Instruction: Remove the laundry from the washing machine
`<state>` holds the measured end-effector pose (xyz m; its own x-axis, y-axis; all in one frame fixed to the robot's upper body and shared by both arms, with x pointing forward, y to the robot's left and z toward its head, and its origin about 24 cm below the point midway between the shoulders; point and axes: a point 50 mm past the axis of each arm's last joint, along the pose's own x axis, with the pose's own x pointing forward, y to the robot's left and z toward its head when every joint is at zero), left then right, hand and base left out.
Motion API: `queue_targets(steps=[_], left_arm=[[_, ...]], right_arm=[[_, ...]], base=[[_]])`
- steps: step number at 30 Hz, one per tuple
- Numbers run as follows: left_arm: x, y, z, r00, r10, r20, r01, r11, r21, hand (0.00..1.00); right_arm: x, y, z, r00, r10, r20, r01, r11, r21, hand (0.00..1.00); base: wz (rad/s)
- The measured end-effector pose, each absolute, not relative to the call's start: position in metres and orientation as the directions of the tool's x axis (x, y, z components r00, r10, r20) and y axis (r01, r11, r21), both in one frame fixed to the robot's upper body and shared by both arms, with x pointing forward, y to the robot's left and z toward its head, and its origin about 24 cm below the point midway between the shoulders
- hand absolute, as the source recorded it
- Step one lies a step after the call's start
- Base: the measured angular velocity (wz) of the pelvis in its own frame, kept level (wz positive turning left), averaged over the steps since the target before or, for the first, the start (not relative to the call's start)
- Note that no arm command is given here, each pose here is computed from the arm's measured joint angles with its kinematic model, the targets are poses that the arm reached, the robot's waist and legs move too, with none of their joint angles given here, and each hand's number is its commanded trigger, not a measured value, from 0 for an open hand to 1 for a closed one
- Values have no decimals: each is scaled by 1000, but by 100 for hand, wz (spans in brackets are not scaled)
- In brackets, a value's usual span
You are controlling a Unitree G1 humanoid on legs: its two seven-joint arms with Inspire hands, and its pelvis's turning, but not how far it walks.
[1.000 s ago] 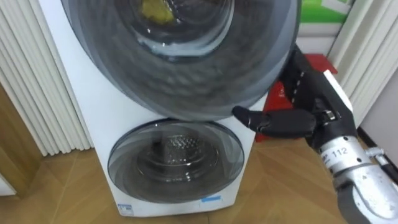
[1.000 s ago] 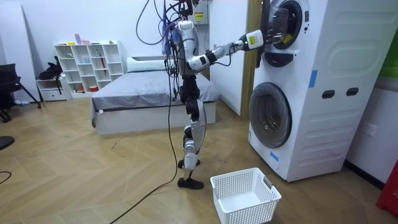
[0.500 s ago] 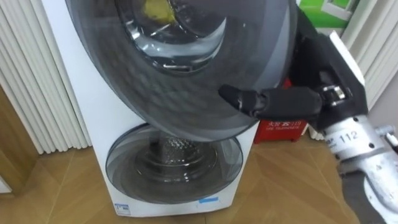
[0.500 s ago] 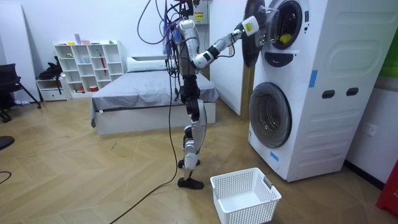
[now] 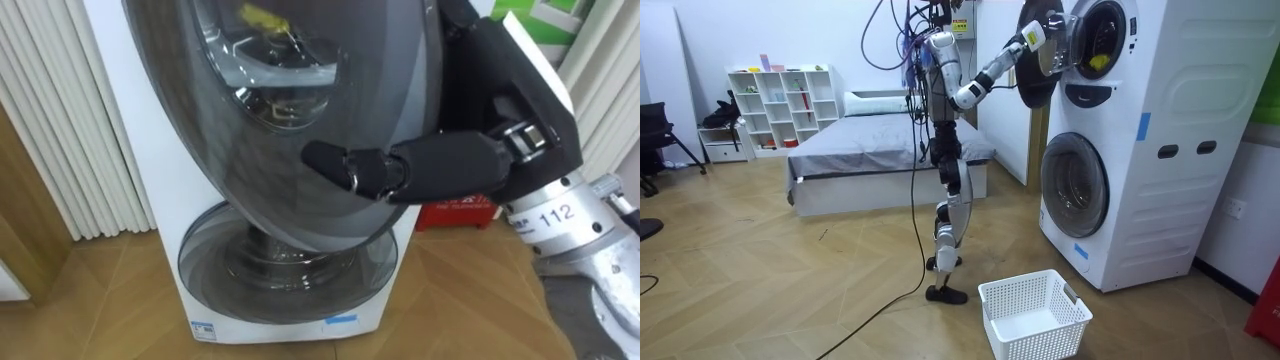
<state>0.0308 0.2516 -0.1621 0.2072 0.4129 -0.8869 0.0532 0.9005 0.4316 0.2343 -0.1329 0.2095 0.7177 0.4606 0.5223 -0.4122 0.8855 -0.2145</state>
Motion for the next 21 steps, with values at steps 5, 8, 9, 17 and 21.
queue_targets(steps=[5, 8, 9, 17, 21], left_arm=[[43, 251, -161, 239, 393, -888, 65, 906, 419, 0], [49, 251, -161, 259, 393, -882, 80, 902, 425, 0], [50, 251, -160, 261, 393, -882, 80, 901, 426, 0], [57, 253, -159, 290, 388, -875, 131, 889, 438, 0], [57, 253, -159, 287, 391, -874, 136, 887, 441, 0]], right_arm=[[233, -130, 209, 701, 484, 524, -444, 871, -211, 0], [232, -127, 210, 683, 501, 531, -470, 858, -207, 0], [231, -126, 210, 680, 503, 533, -473, 857, -205, 0], [231, -119, 208, 670, 511, 539, -501, 847, -180, 0], [232, -115, 204, 670, 506, 543, -512, 845, -155, 0]], base=[[-1], [-7], [0], [-1], [0]])
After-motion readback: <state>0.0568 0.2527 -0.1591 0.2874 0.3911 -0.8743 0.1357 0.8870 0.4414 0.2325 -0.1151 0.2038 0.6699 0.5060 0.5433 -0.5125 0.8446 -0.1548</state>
